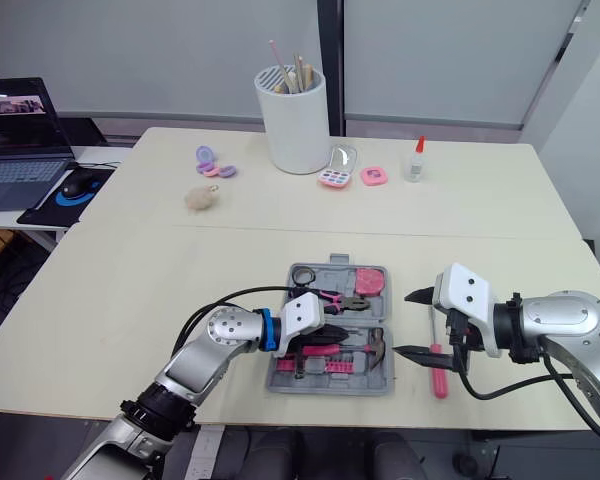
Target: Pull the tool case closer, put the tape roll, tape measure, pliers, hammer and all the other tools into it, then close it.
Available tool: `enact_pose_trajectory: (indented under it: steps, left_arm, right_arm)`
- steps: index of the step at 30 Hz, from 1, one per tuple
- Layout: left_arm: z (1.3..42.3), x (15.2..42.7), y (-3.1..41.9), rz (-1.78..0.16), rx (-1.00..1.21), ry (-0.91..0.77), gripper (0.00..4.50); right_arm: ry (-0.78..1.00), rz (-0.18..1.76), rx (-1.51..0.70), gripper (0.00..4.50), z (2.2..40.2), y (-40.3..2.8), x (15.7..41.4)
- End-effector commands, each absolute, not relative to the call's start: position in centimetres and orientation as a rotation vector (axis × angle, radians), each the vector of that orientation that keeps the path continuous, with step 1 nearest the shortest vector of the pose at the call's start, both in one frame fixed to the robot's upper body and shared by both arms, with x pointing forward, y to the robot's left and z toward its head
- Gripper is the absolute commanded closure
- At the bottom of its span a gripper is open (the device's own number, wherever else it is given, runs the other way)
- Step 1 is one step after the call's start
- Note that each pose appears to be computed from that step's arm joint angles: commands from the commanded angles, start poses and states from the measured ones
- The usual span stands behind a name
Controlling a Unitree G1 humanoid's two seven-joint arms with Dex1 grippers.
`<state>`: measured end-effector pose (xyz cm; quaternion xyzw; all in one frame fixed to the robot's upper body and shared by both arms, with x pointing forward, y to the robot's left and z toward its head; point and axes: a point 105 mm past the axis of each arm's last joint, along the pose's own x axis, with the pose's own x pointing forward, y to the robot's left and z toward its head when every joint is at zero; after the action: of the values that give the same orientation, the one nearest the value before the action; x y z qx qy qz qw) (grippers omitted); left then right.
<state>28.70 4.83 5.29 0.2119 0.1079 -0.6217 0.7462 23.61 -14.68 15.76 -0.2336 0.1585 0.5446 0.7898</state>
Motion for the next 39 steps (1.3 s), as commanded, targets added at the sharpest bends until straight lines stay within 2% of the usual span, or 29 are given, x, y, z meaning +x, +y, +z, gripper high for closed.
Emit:
enact_pose_trajectory:
  steps: [1, 8, 19, 33, 39]
  left_arm:
    - [6.2, 28.4, 5.6, -1.392, 0.489, 0.214, 4.47]
    - [6.3, 27.5, 7.7, -1.400, 0.504, 0.266, 4.47]
    - [4.3, 28.2, 6.9, -1.365, 0.567, 0.314, 4.47]
    - [1.5, 27.4, 7.5, -1.412, 0.630, 0.383, 4.47]
    - [3.6, 28.0, 8.1, -1.376, 0.569, 0.313, 4.47]
  right_arm:
    - [0.309, 1.170, -0.534, 0.00, 16.7, -14.7, 23.5]
    - [0.304, 1.164, -0.528, 0.00, 16.7, -14.7, 23.6]
    - [0.301, 1.162, -0.530, 0.00, 16.7, -14.7, 23.8]
    - [0.305, 1.150, -0.523, 0.00, 16.5, -14.7, 23.9]
    - [0.313, 1.146, -0.530, 0.00, 16.4, -15.3, 24.1]
